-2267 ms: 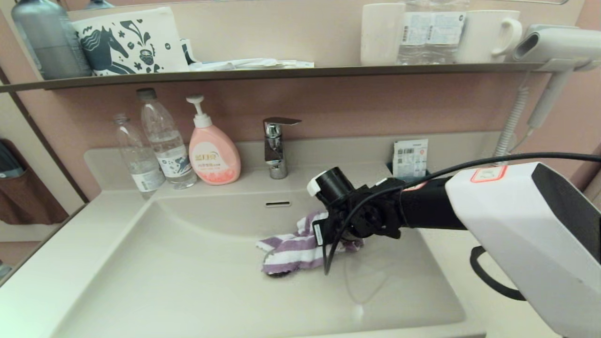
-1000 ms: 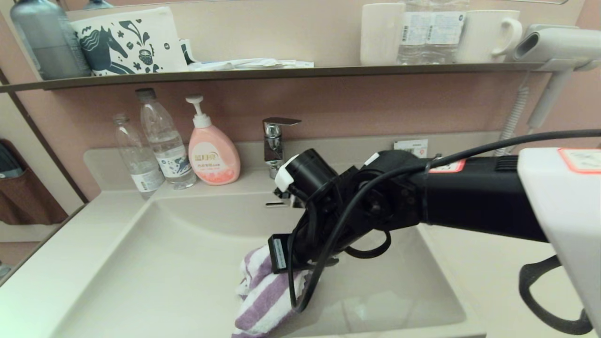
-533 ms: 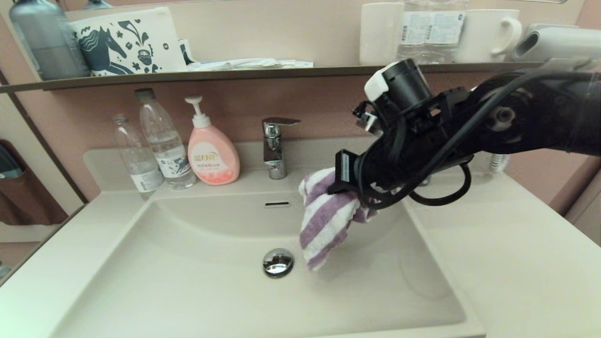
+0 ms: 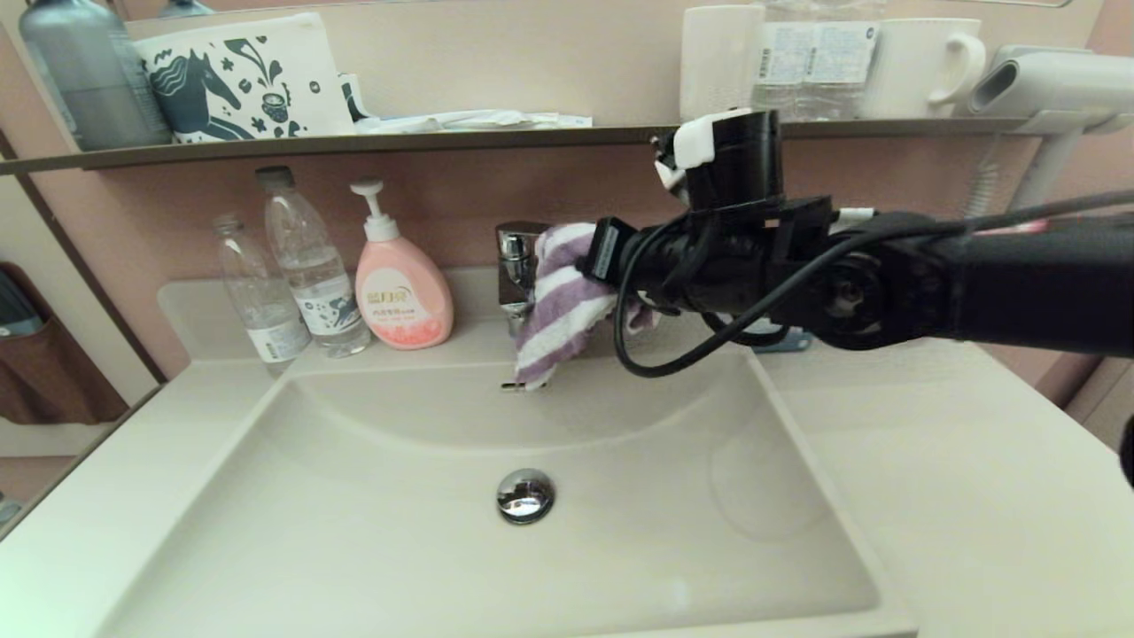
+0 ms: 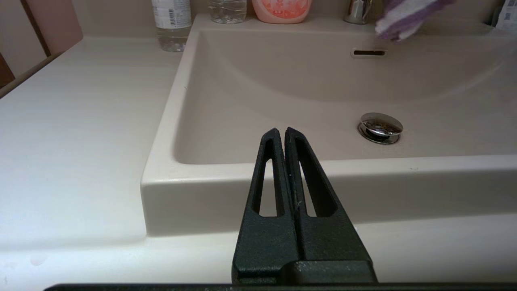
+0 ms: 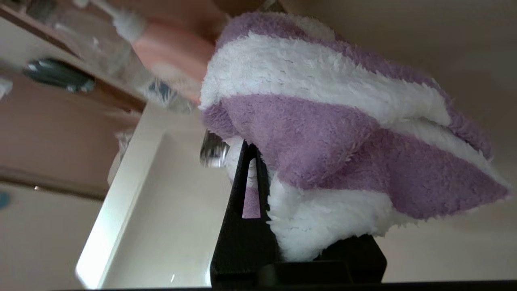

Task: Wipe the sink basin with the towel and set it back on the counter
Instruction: Wipe the sink

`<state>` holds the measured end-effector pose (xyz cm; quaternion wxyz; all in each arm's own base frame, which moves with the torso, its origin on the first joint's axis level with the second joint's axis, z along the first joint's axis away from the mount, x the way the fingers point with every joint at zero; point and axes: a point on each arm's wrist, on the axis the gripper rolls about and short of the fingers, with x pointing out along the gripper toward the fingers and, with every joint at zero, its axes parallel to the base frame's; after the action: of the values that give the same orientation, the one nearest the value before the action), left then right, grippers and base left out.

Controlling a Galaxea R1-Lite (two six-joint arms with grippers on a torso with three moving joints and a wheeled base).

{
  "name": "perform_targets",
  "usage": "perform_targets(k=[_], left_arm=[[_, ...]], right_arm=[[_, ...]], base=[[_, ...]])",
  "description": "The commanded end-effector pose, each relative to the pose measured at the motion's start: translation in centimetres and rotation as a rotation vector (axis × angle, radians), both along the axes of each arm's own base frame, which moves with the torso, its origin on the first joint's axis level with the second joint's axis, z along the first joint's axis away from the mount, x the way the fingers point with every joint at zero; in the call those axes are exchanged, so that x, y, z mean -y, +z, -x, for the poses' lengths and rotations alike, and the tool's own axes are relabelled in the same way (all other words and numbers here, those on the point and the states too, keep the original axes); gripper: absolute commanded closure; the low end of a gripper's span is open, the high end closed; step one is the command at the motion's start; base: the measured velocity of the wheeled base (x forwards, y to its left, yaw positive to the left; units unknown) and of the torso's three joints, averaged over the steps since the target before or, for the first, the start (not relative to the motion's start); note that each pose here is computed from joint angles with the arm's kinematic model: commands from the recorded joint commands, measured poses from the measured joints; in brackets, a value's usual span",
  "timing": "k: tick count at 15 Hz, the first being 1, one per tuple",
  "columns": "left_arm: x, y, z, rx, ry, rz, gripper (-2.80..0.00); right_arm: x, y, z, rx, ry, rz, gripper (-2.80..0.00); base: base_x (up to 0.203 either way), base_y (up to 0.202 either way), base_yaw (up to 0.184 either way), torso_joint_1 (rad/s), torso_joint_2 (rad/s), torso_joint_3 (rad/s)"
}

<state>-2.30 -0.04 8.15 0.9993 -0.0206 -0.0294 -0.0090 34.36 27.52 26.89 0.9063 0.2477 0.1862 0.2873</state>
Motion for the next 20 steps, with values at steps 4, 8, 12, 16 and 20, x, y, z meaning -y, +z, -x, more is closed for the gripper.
perform_targets(k=[4,8,12,16,20], left_arm=[[0.0,0.0,0.0,-0.001,0.000,0.001,0.00],[0.0,0.0,0.0,-0.001,0.000,0.001,0.00],[0.0,0.0,0.0,-0.001,-0.001,0.001,0.00],[0.0,0.0,0.0,-0.001,0.000,0.001,0.00],[0.0,0.0,0.0,-0.001,0.000,0.001,0.00]], right_arm=[[-1.0,-5.4,-3.9,0.067,-0.033,0.170,0.00],[0.1,-7.6,-5.8,0.088,-0.105,0.291,0.00],[1.3,-9.0,-7.4,0.063,-0.235,0.439,0.00],[4.1,-8.0,-8.3,0.047,-0.348,0.471,0.00],[6.9,-6.9,-7.8,-0.033,-0.446,0.537,0.00]], base=[[0.000,0.000,0.000,0.000,0.00,0.000],[0.000,0.000,0.000,0.000,0.00,0.000],[0.000,0.000,0.000,0.000,0.00,0.000],[0.000,0.000,0.000,0.000,0.00,0.000],[0.000,0.000,0.000,0.000,0.00,0.000]])
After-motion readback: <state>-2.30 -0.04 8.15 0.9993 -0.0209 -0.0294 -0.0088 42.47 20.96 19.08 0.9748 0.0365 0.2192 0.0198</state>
